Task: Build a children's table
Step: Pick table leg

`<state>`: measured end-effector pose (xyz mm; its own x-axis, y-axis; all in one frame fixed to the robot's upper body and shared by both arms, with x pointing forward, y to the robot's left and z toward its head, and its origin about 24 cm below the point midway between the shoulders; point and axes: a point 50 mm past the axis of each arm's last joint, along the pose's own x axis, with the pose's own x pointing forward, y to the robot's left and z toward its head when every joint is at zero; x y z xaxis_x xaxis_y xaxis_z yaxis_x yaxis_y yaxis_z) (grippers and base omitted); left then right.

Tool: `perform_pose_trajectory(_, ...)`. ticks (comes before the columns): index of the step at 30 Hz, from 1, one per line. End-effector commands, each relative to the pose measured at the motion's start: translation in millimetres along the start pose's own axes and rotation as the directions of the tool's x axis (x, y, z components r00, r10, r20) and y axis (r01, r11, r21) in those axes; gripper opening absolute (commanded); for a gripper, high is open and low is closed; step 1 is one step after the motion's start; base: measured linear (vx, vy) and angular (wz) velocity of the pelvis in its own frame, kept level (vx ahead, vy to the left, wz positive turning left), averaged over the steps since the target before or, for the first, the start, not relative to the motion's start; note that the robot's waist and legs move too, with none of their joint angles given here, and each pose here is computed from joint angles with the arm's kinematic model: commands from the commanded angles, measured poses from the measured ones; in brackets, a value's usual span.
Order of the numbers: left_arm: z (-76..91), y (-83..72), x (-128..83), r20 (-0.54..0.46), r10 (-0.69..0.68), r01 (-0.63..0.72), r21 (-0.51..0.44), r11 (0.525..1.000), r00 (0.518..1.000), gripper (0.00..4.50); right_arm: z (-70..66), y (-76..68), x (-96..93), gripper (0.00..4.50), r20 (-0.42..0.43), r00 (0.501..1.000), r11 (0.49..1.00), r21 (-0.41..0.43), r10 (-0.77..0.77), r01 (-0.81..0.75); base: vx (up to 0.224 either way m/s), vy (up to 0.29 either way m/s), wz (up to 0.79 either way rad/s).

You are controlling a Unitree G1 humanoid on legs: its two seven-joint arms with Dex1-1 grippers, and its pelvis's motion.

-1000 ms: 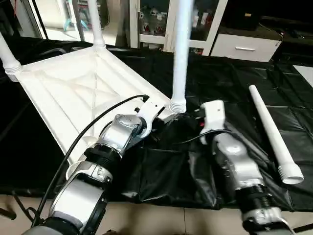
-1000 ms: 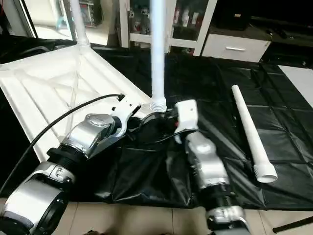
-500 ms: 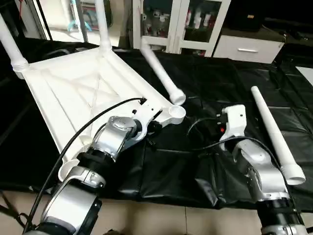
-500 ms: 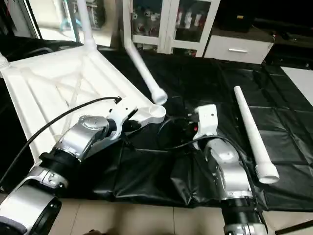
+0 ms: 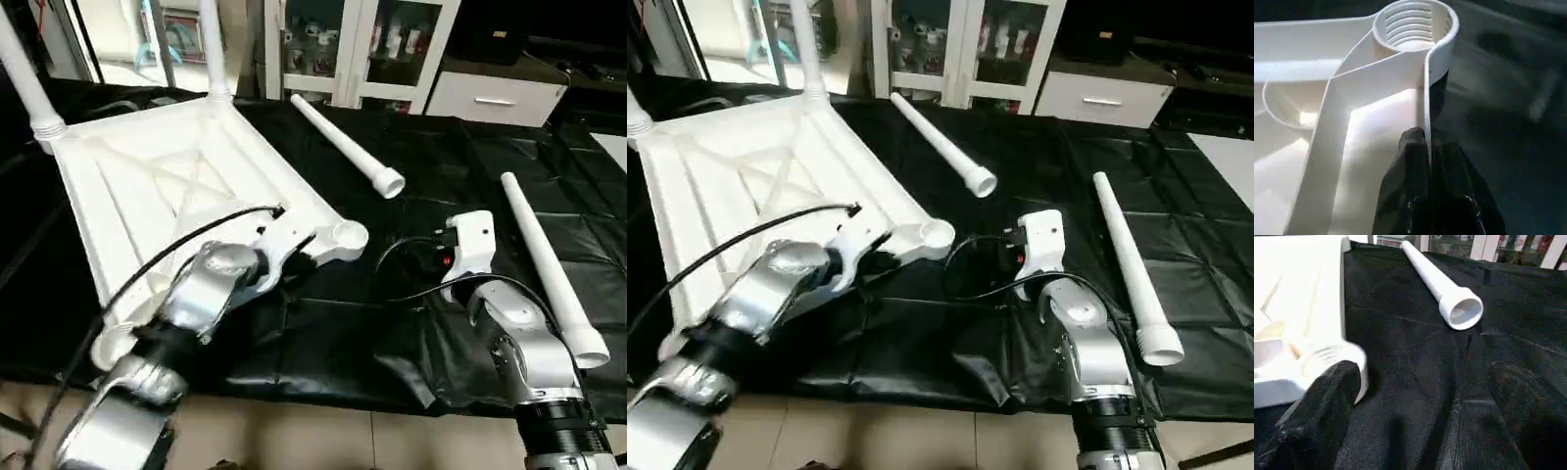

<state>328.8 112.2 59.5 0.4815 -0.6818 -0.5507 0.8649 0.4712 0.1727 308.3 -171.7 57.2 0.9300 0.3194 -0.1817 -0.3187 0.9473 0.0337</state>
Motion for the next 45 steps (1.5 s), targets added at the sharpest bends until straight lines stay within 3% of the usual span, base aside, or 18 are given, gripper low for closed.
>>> perform_pose_trajectory(1, -9.5, -23.2, 7, 0.007, -0.153, 0.153, 0.035, 0.988, 0.988, 0.00, 2.8, -4.4, -2.7, 4.46, 0.000, 1.000, 1.000, -0.009, -0.019, 0.019, 0.000, 0.000, 0.00)
perform_pose_trajectory(7, -21.7, -33.7, -3, -0.044, -0.235, 0.239, 0.110, 0.965, 0.971, 0.00, 2.7, -4.2, -2.1, 4.46, -0.001, 1.000, 1.000, -0.013, -0.020, 0.020, 0.000, 0.000, 0.00)
perform_pose_trajectory(10, -28.8, -20.1, -9, -0.058, -0.121, 0.124, 0.053, 0.991, 0.991, 0.00, 1.9, -3.6, -1.8, 4.46, -0.005, 1.000, 1.000, -0.014, -0.019, 0.019, 0.000, 0.000, 0.00)
perform_pose_trajectory(18, -34.5, -7.6, -19, -0.062, -0.051, 0.054, 0.043, 0.998, 0.997, 0.00, 2.4, -2.5, 0.3, 4.46, -0.005, 1.000, 1.000, -0.015, -0.018, 0.018, 0.000, 0.000, 0.00)
perform_pose_trajectory(23, -45.0, 0.3, -33, -0.090, -0.025, 0.038, 0.147, 0.988, 0.996, 0.00, 0.5, -3.0, -0.7, 4.46, -0.011, 1.000, 1.000, -0.019, -0.022, 0.021, 0.000, 0.000, 0.00)
perform_pose_trajectory(27, -43.5, 10.5, -44, -0.073, 0.038, -0.027, 0.144, 0.989, 0.997, 0.00, 0.0, -4.0, -1.5, 4.46, -0.015, 0.999, 0.999, -0.020, -0.029, 0.029, 0.000, 0.000, 0.00)
perform_pose_trajectory(29, -43.1, 11.2, -50, -0.066, 0.009, -0.002, 0.104, 0.995, 0.998, 0.57, 0.4, -4.1, -1.6, 4.50, -0.014, 0.999, 0.999, -0.021, -0.032, 0.032, 0.000, 0.000, 0.00)
perform_pose_trajectory(32, -44.7, 14.4, -57, -0.083, 0.013, -0.003, 0.116, 0.993, 0.997, 0.61, 0.6, -4.2, -1.7, 4.50, -0.012, 0.999, 0.999, -0.019, -0.035, 0.035, 0.000, 0.000, 0.00)
perform_pose_trajectory(35, -49.4, 16.9, -66, -0.109, 0.016, 0.002, 0.169, 0.986, 0.994, 0.97, -0.5, -4.2, -1.9, 4.50, -0.013, 0.999, 0.999, -0.018, -0.038, 0.038, 0.000, 0.000, 0.00)
perform_pose_trajectory(38, -54.0, 12.0, -73, -0.112, -0.052, 0.067, 0.137, 0.988, 0.992, 1.04, -1.6, -3.6, -1.8, 4.50, -0.016, 0.999, 0.999, -0.018, -0.038, 0.037, 0.000, 0.000, 0.00)
perform_pose_trajectory(39, -54.0, 12.0, -73, -0.112, -0.052, 0.067, 0.137, 0.988, 0.992, 1.28, -1.6, -3.6, -1.8, 4.50, -0.016, 0.999, 0.999, -0.018, -0.038, 0.037, 0.000, 0.000, 0.00)
perform_pose_trajectory(45, -62.9, 1.7, -81, -0.183, -0.163, 0.185, 0.115, 0.976, 0.970, 1.72, -1.9, -2.1, -1.1, 4.50, -0.017, 0.999, 0.999, -0.021, -0.034, 0.033, 0.000, 0.000, 0.00)
